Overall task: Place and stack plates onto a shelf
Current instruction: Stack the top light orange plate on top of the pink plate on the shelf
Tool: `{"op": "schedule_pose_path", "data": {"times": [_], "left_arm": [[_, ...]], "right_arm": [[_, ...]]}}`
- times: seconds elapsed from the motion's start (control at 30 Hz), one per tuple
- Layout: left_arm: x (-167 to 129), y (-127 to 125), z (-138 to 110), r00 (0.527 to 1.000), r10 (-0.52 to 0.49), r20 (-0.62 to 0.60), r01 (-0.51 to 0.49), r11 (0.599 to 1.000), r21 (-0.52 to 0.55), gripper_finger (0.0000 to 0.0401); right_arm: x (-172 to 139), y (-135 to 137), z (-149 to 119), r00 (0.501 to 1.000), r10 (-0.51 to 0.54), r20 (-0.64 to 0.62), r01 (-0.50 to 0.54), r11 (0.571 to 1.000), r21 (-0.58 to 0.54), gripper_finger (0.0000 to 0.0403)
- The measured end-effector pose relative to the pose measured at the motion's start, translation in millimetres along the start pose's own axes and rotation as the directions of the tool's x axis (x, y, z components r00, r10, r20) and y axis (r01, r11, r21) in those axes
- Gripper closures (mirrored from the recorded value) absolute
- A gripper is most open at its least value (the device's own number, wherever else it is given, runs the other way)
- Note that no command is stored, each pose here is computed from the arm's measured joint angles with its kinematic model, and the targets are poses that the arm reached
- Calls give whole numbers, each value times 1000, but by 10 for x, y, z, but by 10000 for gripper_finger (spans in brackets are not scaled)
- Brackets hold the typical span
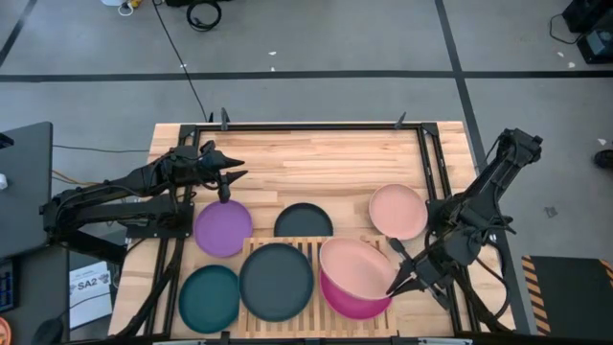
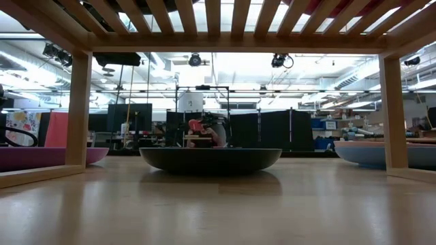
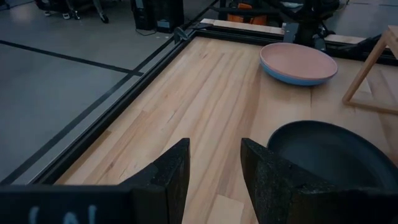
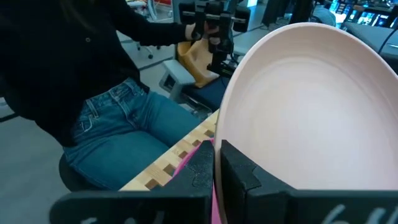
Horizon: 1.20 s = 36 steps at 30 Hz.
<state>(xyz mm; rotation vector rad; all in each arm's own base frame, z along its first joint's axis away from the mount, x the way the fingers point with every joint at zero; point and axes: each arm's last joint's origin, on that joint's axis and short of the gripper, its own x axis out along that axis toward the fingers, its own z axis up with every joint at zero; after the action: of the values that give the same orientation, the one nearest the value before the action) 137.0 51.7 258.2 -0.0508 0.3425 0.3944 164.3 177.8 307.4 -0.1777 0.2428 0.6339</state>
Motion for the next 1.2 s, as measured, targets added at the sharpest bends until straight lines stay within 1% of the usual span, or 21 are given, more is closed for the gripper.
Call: {"op": "schedule_pose_path", "data": {"times": [0.43,0.6,1.2], "left_arm": [[0,0,0,1000,0,0,0,1000,0,253],[0,1,0,1000,1,0,-1,1000,0,253],[0,0,0,1000,0,0,0,1000,0,253]], "right_arm": [[10,2,-8,1000,1,-5,-1,1000,2,373],[10,11,-7,999,33,-5,-33,999,3,372],[9,12,-8,999,36,-6,-36,999,3,367]]}}
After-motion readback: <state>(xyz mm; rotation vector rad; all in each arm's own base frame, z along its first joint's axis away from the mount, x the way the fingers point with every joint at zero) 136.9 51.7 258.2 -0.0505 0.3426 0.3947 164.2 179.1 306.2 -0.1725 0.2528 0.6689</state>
